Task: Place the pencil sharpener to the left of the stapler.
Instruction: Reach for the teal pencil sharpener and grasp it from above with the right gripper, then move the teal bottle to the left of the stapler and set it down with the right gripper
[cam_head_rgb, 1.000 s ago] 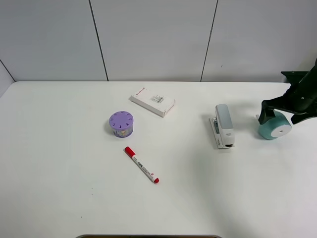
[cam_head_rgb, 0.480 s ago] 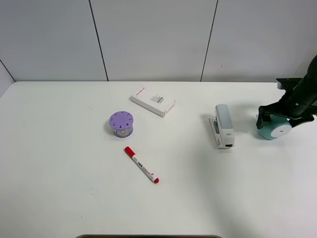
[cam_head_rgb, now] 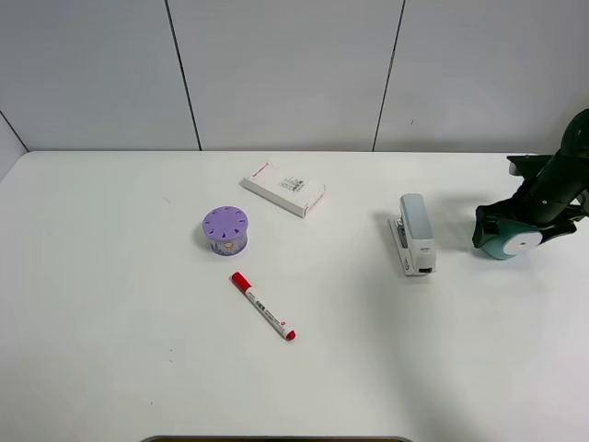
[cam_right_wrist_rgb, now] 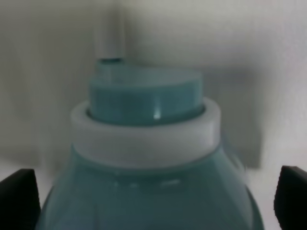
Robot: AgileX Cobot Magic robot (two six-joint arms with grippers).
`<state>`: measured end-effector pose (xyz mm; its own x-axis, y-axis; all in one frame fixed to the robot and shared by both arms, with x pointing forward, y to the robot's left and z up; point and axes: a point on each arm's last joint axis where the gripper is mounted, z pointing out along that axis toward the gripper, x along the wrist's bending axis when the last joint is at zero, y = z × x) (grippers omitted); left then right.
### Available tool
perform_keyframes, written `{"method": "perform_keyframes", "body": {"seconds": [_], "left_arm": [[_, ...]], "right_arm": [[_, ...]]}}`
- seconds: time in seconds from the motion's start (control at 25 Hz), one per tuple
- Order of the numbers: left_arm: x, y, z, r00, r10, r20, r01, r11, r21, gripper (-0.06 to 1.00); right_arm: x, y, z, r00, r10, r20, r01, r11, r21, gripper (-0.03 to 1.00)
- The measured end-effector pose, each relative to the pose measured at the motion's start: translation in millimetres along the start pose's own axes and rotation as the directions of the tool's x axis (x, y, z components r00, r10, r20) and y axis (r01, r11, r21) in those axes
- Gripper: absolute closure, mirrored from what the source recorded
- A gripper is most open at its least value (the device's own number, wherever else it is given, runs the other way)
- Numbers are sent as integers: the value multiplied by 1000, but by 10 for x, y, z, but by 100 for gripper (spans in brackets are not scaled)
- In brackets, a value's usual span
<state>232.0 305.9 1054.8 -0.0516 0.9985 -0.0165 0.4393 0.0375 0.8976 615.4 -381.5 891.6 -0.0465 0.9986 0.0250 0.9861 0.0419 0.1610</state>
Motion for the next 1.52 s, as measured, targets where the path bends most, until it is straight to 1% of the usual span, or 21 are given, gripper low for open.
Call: {"method": "perform_keyframes", "body": {"seconds": [0.32,0.36,0.44,0.48,1.52], "left_arm": [[0,0,0,1000,0,0,0,1000,0,-1],[0,0,0,1000,0,0,0,1000,0,-1],[0,0,0,1000,0,0,0,1000,0,-1],[0,0,0,1000,0,0,0,1000,0,-1],[0,0,0,1000,0,0,0,1000,0,-1]], "right_arm": [[-2,3,3,1000,-2,2,2,1000,-3,4],[-2,3,3,1000,-2,2,2,1000,-3,9],[-1,1,3,1000,-2,1,2,1000,-1,27],[-1,1,3,1000,-2,1,2,1000,-1,30],[-4,3,0,1000,-6,4,6,1000,-3,29]]}}
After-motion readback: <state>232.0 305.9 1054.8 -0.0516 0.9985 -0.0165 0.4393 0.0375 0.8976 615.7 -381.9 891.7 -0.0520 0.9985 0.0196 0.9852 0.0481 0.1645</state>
